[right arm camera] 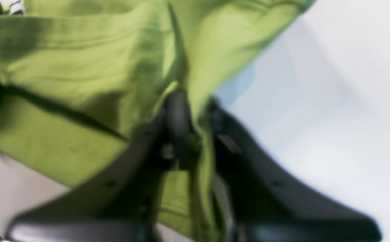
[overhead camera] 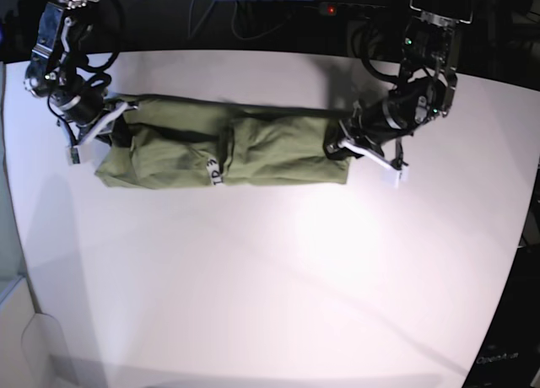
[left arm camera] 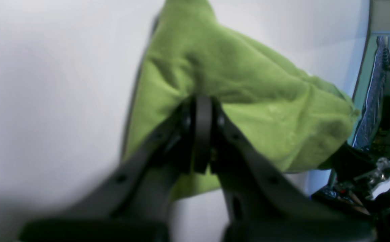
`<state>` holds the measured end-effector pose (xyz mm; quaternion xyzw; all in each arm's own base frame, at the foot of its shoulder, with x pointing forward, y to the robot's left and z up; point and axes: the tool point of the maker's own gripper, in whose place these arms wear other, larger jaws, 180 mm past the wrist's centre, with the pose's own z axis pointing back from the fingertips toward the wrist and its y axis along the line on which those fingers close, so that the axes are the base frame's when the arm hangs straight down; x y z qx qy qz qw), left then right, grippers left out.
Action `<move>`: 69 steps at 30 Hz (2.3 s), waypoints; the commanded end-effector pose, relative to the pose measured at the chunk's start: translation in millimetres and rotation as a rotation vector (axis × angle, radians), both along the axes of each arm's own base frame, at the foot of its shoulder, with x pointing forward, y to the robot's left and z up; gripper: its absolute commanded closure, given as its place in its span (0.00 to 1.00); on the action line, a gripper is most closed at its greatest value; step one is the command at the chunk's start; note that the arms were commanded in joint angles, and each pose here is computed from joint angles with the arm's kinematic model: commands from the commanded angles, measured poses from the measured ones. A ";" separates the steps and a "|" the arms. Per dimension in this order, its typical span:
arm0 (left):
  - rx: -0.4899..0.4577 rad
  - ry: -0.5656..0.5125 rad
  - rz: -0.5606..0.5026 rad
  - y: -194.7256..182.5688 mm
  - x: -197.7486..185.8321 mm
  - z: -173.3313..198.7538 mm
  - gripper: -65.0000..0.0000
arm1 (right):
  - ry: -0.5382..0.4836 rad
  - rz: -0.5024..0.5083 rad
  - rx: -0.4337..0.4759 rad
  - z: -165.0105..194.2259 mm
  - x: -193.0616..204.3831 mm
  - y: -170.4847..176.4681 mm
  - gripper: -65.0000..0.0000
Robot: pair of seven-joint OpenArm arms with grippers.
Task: Fold the T-shirt properly
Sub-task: 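Lift the strip end with the right gripper and fold it toward the left gripper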
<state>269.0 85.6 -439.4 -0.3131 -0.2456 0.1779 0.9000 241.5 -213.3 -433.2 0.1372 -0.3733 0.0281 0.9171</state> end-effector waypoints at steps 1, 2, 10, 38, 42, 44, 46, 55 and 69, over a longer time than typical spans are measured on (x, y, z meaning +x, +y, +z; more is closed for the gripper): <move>0.047 0.023 0.003 9.7 -2.5 -4.5 0.98 | -0.006 0.025 -0.026 5.2 5.2 -3.0 0.99; 0.047 0.023 0.003 9.7 -2.5 -4.5 0.98 | -0.010 0.025 -0.026 6.5 7.6 -3.0 0.98; 0.041 -0.122 0.037 17.9 23.9 43.5 0.98 | -0.025 0.030 -0.064 14.2 13.9 -17.2 0.99; -0.077 -0.001 0.105 1.1 15.3 21.5 0.98 | -0.172 0.207 -0.175 87.1 11.3 35.7 0.99; -0.080 0.002 0.106 -0.1 14.4 20.7 0.98 | -0.162 0.274 -0.142 81.8 8.6 62.4 0.99; -0.081 0.005 0.106 -0.6 13.1 19.8 0.98 | -0.163 0.309 -0.125 81.0 7.4 76.3 0.99; -0.081 0.010 0.105 -1.1 11.1 18.5 0.98 | -0.164 0.330 -0.092 79.5 5.7 92.9 0.99; -0.078 0.016 0.064 -12.9 6.9 16.4 0.98 | -0.208 0.401 -0.004 89.8 15.9 147.5 0.99; -0.056 0.088 0.077 -1.0 -4.3 -7.4 0.98 | -0.257 0.509 0.071 123.0 34.5 231.1 0.99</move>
